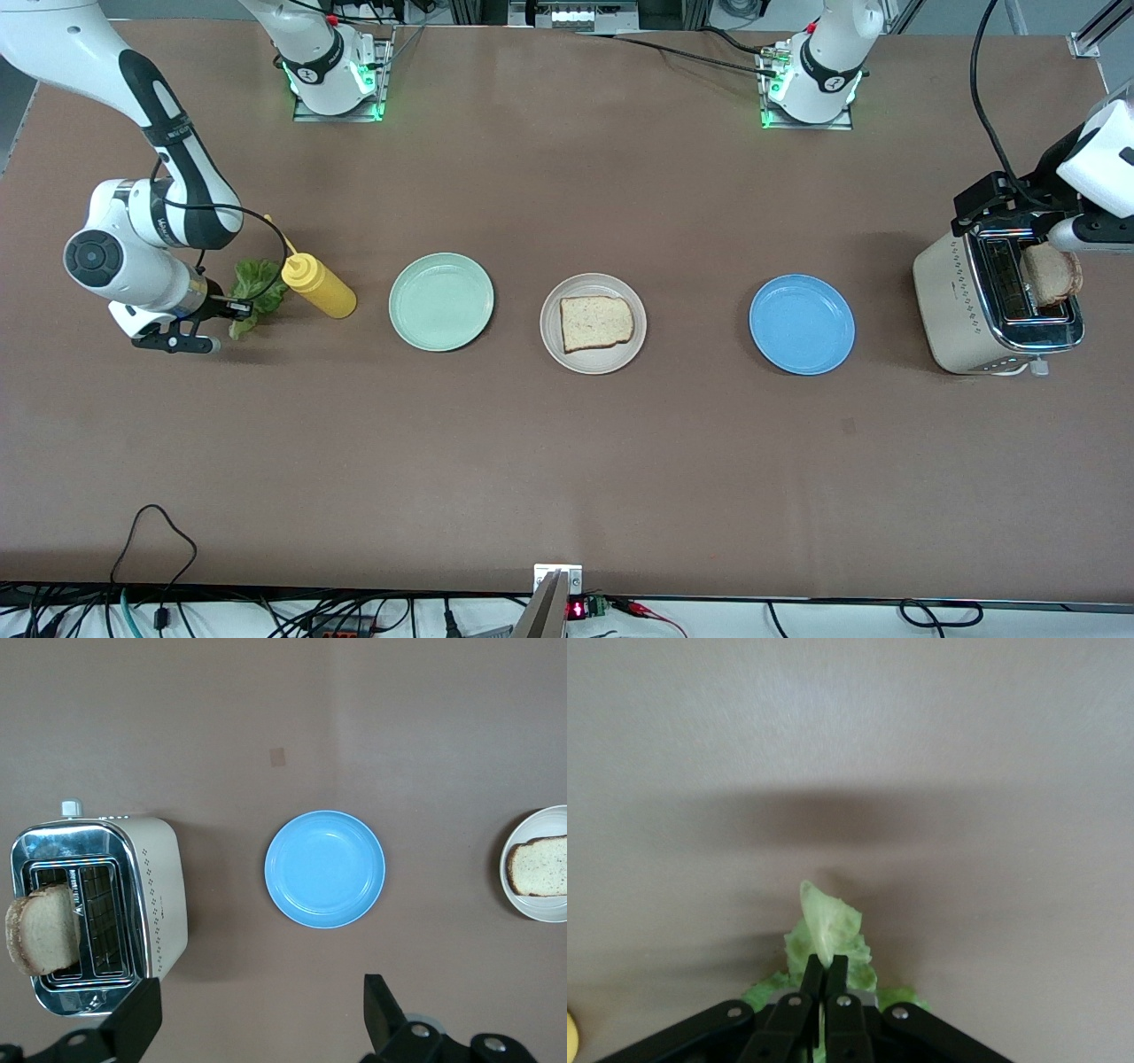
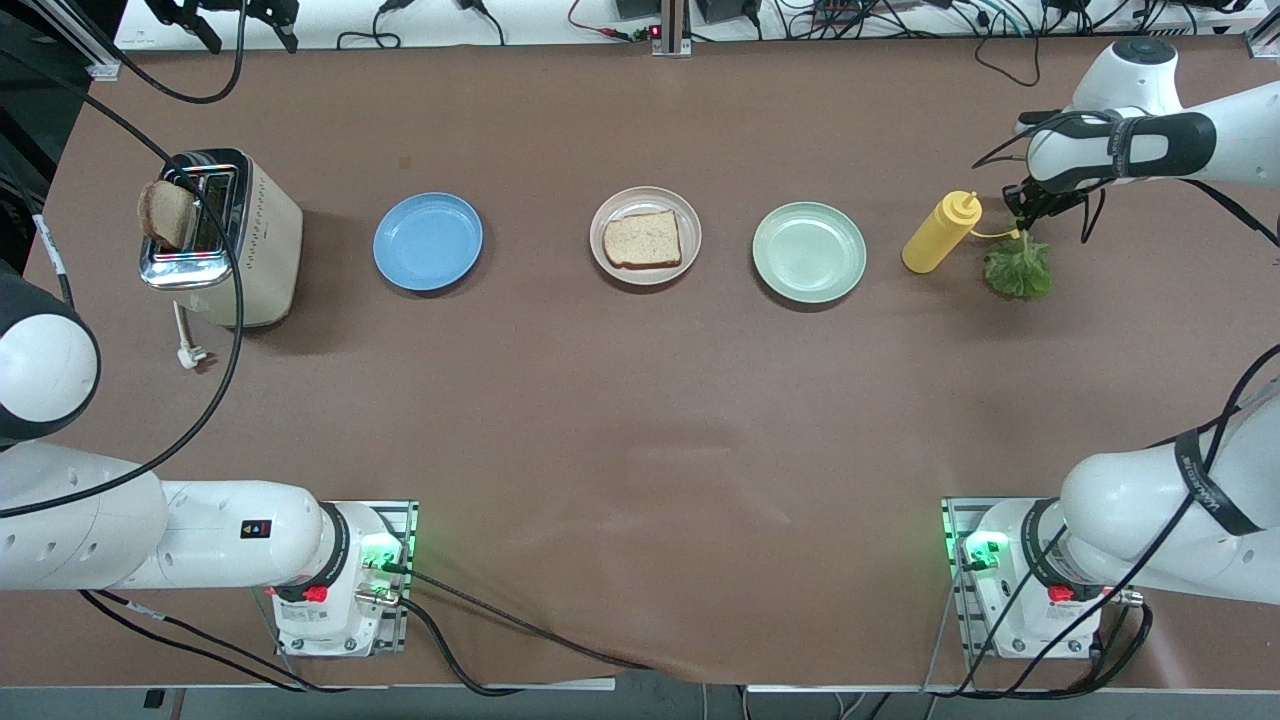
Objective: Make sandwich in beige plate with both arms
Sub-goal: 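Lift the lettuce with the right gripper and carry it past the mint plate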
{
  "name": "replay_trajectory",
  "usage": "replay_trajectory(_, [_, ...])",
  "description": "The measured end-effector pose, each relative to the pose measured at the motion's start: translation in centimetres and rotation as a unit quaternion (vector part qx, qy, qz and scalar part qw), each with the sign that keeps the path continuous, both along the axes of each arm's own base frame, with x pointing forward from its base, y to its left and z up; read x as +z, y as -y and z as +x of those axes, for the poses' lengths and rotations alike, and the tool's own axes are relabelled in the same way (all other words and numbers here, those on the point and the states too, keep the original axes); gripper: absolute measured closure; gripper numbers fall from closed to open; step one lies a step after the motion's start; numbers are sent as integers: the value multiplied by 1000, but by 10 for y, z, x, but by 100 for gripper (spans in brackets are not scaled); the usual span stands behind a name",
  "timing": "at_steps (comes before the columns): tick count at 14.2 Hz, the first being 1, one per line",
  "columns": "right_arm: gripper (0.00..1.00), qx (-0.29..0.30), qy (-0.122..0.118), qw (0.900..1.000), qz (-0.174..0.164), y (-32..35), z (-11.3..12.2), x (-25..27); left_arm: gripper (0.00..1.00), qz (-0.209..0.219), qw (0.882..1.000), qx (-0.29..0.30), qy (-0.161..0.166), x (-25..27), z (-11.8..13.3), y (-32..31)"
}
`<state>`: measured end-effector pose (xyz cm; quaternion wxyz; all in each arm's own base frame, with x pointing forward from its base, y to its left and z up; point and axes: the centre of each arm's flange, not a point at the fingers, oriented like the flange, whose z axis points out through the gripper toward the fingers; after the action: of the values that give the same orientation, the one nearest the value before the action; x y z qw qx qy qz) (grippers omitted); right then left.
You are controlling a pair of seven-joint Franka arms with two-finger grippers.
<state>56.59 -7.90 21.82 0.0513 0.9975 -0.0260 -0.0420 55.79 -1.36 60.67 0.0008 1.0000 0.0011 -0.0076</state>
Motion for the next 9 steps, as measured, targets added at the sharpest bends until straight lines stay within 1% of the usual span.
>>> replay_trajectory(3, [97, 28, 8, 1000, -9, 7, 2, 34, 0, 0, 1000, 0, 0, 0, 0, 0])
replay_trajectory(7, [97, 36, -10, 999, -31, 18, -5, 101, 0, 0, 1000, 0, 0, 0, 0, 0])
replay_trajectory(8, [97, 34, -13, 999, -34, 19, -7, 116, 0, 0, 1000, 0, 0, 0, 0, 0])
replay_trajectory(9, [97, 31, -17, 999, -28, 18, -10, 131, 0, 0, 1000, 0, 0, 0, 0, 0])
